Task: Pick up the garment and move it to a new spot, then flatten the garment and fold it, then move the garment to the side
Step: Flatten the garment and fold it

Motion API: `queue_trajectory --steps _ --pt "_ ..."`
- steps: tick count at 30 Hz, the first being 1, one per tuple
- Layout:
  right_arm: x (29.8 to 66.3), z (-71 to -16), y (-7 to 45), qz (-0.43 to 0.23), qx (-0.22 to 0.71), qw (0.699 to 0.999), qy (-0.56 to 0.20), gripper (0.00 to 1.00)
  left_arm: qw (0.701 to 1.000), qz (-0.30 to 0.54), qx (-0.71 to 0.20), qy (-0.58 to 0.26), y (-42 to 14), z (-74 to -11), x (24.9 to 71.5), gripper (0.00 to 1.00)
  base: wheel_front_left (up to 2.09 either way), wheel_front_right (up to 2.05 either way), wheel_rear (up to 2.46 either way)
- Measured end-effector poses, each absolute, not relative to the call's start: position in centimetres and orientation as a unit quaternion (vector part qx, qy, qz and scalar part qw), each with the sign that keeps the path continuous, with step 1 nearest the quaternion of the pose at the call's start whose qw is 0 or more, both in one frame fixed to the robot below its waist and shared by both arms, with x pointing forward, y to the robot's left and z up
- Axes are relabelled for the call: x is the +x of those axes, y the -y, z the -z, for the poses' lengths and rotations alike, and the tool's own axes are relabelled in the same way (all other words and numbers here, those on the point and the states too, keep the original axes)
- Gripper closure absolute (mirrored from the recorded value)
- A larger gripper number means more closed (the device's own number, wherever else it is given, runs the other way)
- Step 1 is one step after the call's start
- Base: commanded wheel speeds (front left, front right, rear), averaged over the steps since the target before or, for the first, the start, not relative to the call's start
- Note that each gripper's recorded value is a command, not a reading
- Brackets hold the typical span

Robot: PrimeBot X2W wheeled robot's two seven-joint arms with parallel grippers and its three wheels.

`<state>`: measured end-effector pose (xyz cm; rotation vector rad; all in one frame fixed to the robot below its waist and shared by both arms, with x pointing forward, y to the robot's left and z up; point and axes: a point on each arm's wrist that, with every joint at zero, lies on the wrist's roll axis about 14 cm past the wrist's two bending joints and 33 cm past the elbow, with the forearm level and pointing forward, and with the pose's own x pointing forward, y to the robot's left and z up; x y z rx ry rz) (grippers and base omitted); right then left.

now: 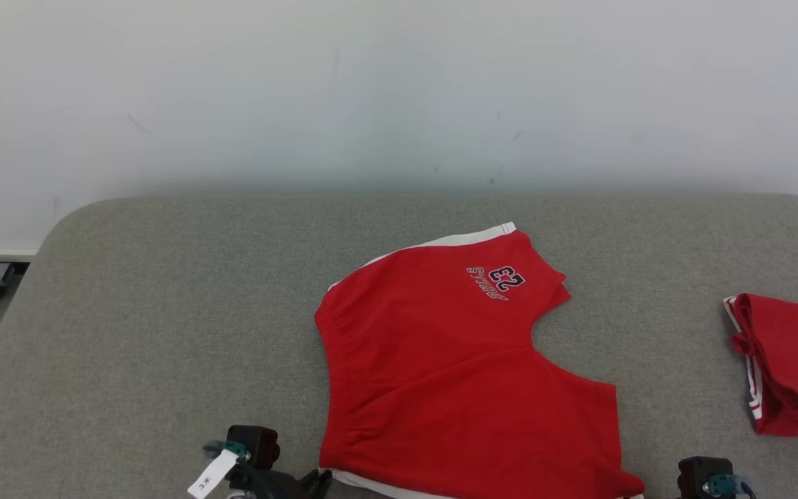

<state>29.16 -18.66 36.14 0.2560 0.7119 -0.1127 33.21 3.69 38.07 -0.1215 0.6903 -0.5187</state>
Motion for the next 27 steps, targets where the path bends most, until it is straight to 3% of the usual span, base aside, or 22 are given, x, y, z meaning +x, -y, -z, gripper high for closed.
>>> queue_trajectory --steps 4,5,6,7,8,17,18,19,20,21,27 --pt "29.2 -35.9 18.6 0.054 0.123 0.926 -0.352 0.64 0.908 0.248 -0.057 -0.332 -3.9 -38.2 33.6 0.74 0.0 0.0 0.0" --pt "29.2 -35.9 18.6 0.054 0.122 0.926 -0.353 0.71 0.908 0.247 -0.057 -0.333 -3.9 -38.1 33.6 0.76 0.0 0.0 0.0" --pt "29.3 -35.9 18.5 0.052 0.122 0.926 -0.353 0.91 0.908 0.247 -0.057 -0.334 -4.0 -38.1 33.5 0.8 0.0 0.0 0.0" --pt "29.3 -35.9 18.4 0.05 0.121 0.926 -0.353 1.0 0.908 0.246 -0.057 -0.335 -4.0 -38.0 33.5 0.88 0.0 0.0 0.0" --pt "29.4 -35.9 18.4 0.048 0.121 0.926 -0.353 1.0 0.908 0.245 -0.057 -0.335 -4.1 -38.0 33.5 1.0 0.0 0.0 0.0" --pt "29.5 -36.0 18.7 0.048 0.118 0.928 -0.349 1.0 0.906 0.255 -0.051 -0.333 -4.0 -38.0 33.3 1.0 0.0 0.0 0.0" --pt "29.5 -36.1 18.7 0.048 0.117 0.929 -0.348 1.0 0.908 0.255 -0.046 -0.329 -4.2 -38.0 33.4 0.93 0.0 0.0 0.0" --pt "29.5 -36.1 18.8 0.049 0.117 0.929 -0.348 1.0 0.909 0.254 -0.044 -0.328 -4.3 -38.0 33.4 0.59 0.0 0.0 0.0" --pt "29.5 -36.1 18.8 0.049 0.117 0.929 -0.348 1.0 0.909 0.253 -0.041 -0.328 -4.5 -38.0 33.5 0.08 0.0 0.0 0.0" --pt "29.5 -36.1 18.7 0.048 0.117 0.929 -0.348 1.0 0.91 0.253 -0.038 -0.326 -4.7 -38.0 33.6 0.0 0.0 0.0 0.0" --pt "29.5 -36.1 18.7 0.046 0.117 0.93 -0.346 1.0 0.913 0.264 -0.033 -0.31 -4.2 -38.8 34.1 0.0 0.0 0.0 0.0"
